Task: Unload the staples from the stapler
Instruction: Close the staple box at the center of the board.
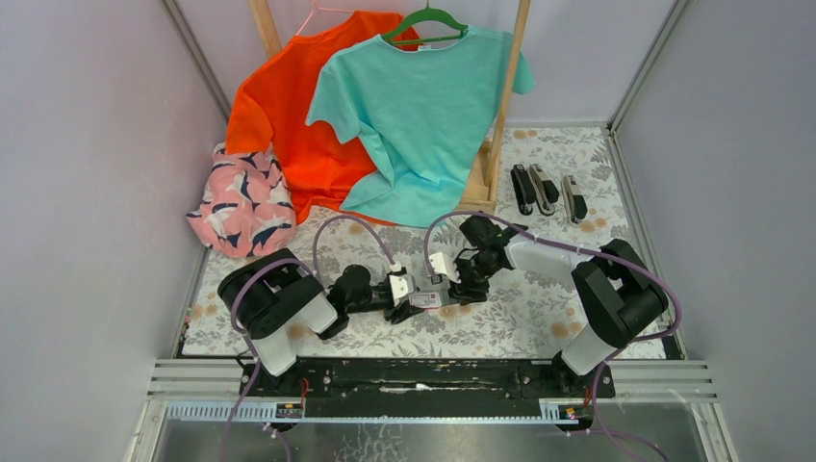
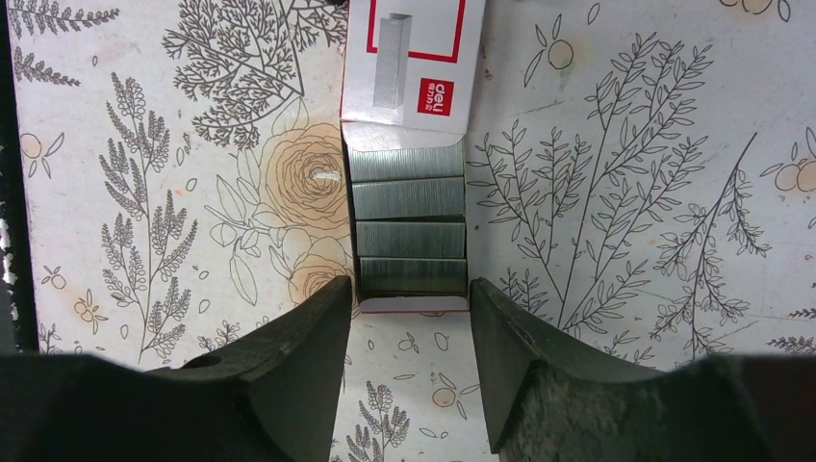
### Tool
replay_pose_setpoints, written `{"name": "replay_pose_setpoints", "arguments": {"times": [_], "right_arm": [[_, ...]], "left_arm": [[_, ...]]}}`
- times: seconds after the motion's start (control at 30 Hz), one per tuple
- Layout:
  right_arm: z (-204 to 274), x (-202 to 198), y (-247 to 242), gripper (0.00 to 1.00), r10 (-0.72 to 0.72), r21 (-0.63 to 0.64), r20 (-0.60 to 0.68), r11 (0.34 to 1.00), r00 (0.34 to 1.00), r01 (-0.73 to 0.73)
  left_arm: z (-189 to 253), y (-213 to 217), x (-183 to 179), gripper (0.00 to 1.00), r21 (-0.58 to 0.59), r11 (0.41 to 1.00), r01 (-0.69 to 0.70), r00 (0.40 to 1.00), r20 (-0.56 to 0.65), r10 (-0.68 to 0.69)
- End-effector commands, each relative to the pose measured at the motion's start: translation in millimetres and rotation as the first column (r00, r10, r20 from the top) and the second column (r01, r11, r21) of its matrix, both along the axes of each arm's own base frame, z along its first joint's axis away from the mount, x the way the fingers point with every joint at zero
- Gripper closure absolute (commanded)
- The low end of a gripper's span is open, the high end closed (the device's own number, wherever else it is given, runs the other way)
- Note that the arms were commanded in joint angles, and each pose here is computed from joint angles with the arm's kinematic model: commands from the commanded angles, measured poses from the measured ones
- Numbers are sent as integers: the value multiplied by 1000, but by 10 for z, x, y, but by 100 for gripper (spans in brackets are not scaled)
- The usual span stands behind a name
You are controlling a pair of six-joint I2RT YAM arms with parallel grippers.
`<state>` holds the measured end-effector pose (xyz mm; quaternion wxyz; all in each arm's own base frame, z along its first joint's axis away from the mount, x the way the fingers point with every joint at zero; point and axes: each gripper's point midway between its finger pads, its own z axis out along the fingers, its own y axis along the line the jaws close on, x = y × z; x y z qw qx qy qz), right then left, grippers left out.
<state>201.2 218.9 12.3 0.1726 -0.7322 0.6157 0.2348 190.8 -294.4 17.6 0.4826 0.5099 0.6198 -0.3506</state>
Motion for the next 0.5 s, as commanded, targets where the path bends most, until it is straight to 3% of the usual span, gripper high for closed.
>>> {"name": "replay_pose_setpoints", "arguments": {"times": [0.0,0.47], "right_arm": [[116,53,82,44,8,39,-2,999,1000,-8],[28,36,84,48,-9,11,-2,1000,1000,9]], "left_arm": [[-141,76,-19,40,56,998,-30,999,-36,33],[-150,119,6,44,64,996,-69,997,-33,72]]}}
